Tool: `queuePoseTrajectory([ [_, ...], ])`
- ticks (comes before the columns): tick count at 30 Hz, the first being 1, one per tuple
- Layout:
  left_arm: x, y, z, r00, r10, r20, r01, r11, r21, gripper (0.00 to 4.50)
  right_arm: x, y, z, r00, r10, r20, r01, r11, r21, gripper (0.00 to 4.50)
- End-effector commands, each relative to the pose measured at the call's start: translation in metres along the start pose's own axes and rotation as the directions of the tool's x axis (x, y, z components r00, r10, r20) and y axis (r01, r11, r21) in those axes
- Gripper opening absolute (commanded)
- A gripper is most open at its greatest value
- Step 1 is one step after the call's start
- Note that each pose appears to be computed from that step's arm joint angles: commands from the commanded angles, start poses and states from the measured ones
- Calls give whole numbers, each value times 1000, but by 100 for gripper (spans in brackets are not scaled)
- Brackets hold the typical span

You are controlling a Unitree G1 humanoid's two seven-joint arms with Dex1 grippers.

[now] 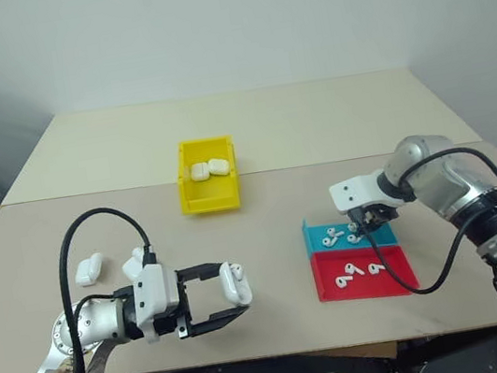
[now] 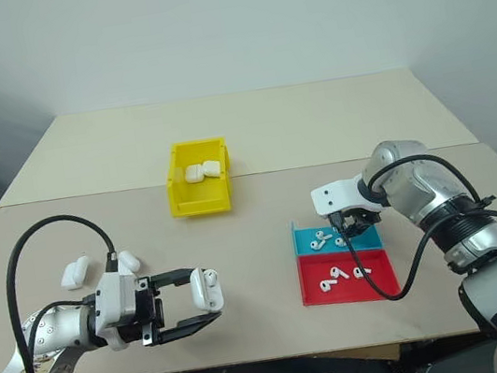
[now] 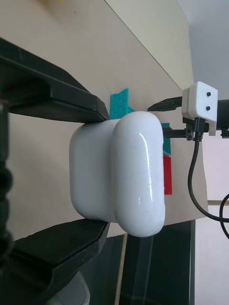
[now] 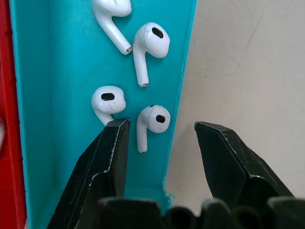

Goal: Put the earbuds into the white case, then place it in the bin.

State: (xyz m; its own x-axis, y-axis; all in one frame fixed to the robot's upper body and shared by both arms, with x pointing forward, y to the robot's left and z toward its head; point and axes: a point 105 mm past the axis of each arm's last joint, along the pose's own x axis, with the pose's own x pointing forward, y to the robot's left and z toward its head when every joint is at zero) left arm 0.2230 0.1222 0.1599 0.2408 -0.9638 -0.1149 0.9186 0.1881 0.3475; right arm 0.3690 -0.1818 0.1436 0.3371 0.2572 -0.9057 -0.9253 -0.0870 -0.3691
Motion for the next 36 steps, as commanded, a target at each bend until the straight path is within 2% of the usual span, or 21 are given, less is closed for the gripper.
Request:
queuePoseTrajectory([
  [1,1,2,8,1000,-2,14,1,999,51,276,-5,-4,0,1000,-27,2,27,1000,-4,266],
  [17,2,3,7,1000,0,7,-1,998,57,276,-4,-3,1,1000,-20,0,20,999,-26,266],
  [21,3,3,7,1000,0,4,0,998,59,276,-3,-2,0,1000,-23,-1,23,999,-30,180],
  [35,3,3,7,1000,-1,7,0,998,57,276,-2,-1,0,1000,-17,-5,17,999,-42,180],
  [36,3,4,7,1000,0,6,0,998,57,276,-2,0,0,1000,-14,-6,14,999,-45,161],
])
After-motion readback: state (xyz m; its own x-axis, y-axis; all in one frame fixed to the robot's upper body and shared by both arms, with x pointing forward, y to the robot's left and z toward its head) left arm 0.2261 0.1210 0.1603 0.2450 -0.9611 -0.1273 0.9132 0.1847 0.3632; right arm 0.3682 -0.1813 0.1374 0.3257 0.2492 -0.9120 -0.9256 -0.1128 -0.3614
